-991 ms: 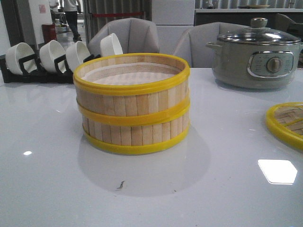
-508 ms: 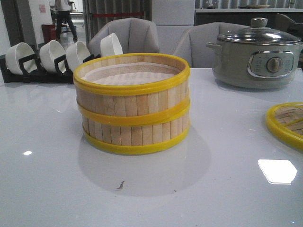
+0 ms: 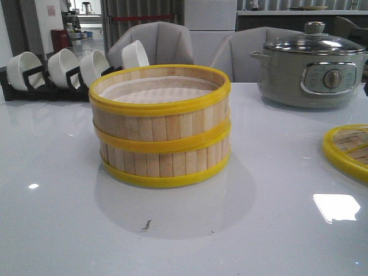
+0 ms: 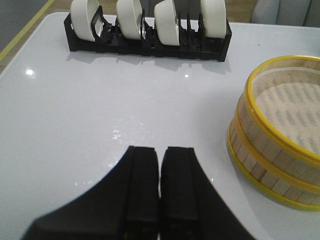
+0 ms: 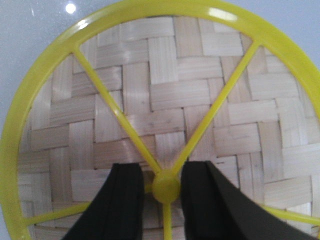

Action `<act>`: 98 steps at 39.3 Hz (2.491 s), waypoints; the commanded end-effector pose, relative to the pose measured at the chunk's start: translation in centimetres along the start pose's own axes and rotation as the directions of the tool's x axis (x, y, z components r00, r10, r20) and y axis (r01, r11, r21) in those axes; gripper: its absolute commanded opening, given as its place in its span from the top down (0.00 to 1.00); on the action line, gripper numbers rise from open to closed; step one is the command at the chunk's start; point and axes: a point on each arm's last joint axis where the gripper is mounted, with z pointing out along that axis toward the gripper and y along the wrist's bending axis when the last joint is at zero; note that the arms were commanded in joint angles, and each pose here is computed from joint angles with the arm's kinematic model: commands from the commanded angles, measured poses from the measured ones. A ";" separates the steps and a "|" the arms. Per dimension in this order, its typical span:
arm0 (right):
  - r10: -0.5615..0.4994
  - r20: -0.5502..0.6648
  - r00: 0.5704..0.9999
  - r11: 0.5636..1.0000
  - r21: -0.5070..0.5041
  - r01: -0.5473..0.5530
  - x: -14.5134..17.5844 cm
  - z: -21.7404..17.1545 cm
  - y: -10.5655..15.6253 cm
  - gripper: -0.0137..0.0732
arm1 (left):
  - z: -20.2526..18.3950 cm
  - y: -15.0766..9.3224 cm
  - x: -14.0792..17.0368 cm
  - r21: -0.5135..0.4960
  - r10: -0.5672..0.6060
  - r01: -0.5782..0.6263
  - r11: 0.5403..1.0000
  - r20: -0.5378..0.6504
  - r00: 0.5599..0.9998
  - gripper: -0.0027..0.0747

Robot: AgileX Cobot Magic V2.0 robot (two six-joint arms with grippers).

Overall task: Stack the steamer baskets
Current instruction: 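Grasp the yellow-spoked bamboo lid at its centre knob with the right gripper, then carry the lid over the stack and lower it onto the top basket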

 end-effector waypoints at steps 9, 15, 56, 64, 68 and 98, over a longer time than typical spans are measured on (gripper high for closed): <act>-0.010 0.088 0.996 1.000 -0.004 0.010 -1.7 -2.4 0.1 0.71 | -0.3 -0.4 -1.5 0.036 -0.003 -0.001 0.999 0.102 0.995 0.84; -0.012 0.078 0.997 1.000 -0.005 0.012 -1.6 -2.4 0.1 0.78 | -0.3 -0.4 -1.5 0.036 -0.003 -0.001 0.999 0.102 0.995 0.84; -0.423 0.381 0.822 0.779 -0.311 0.545 -3.2 -20.0 24.5 0.78 | -0.3 -0.4 -1.6 0.037 -0.003 -0.001 0.999 0.106 0.994 0.84; -0.507 0.370 0.779 0.695 -0.359 0.623 -1.7 -19.7 30.0 0.78 | -0.3 -0.4 -1.6 0.037 -0.003 -0.001 0.999 0.106 0.994 0.84; -0.534 0.364 0.763 0.668 -0.372 0.645 -1.2 -19.1 32.0 0.78 | -0.3 -0.4 -1.6 0.037 -0.003 -0.001 0.999 0.106 0.994 0.84; -0.594 0.359 0.720 0.658 -0.297 0.692 -0.8 -15.5 34.5 0.78 | -0.3 -0.4 -1.6 0.037 -0.003 -0.001 0.999 0.106 0.994 0.84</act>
